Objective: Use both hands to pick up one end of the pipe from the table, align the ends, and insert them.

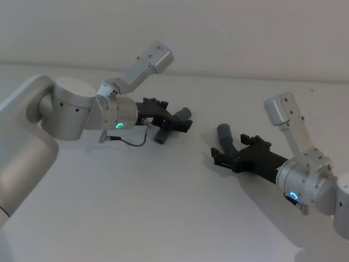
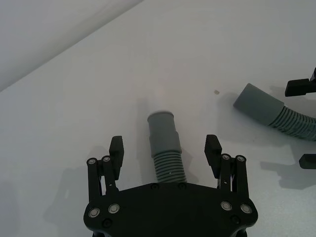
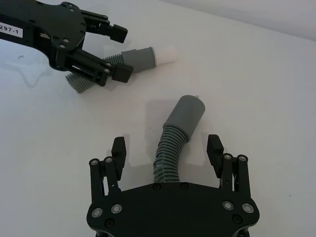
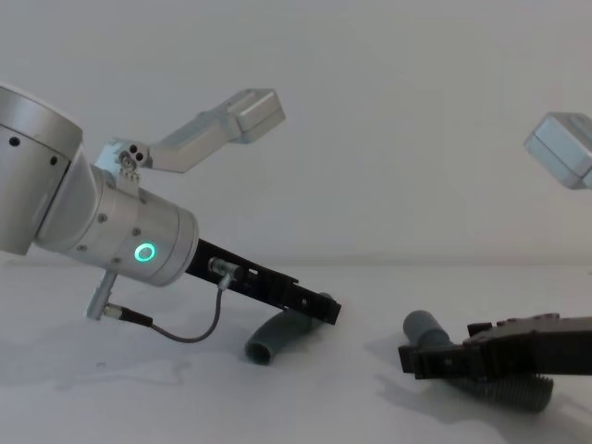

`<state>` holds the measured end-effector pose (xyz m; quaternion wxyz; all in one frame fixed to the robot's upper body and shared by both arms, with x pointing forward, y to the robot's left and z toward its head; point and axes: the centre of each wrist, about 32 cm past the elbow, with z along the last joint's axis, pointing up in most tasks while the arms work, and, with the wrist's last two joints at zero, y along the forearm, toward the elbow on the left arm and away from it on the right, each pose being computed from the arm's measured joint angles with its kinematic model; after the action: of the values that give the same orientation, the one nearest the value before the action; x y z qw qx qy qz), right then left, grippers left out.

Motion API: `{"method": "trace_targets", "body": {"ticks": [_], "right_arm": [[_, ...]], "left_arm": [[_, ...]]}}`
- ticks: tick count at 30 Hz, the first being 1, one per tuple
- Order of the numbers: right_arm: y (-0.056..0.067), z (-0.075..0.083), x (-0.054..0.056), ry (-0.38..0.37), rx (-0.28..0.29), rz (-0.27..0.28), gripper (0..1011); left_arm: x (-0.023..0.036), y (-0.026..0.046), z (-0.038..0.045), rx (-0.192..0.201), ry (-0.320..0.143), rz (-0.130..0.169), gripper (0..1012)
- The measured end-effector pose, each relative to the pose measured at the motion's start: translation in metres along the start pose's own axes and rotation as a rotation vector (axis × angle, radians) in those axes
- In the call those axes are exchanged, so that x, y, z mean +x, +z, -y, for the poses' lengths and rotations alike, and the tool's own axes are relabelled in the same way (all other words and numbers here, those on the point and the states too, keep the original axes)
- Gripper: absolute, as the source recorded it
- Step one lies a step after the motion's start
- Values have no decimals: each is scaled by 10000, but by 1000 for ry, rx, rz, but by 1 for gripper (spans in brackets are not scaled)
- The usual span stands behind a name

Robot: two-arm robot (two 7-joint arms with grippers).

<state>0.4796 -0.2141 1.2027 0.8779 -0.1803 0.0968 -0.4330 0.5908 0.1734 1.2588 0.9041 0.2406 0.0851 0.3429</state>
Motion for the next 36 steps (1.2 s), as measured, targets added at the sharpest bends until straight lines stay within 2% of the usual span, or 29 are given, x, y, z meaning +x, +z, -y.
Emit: {"method": "trace_targets", "body": {"ticks": [18,36], "right_arm": [[11,-18,44,-4,-4,-8,1000],[0,-18,66,-8,-2,-12,1000]], "left_arm": [[19,-21,61,35,-13,-2,1001],[18,-40,90,38,-11,-6,1001]]}}
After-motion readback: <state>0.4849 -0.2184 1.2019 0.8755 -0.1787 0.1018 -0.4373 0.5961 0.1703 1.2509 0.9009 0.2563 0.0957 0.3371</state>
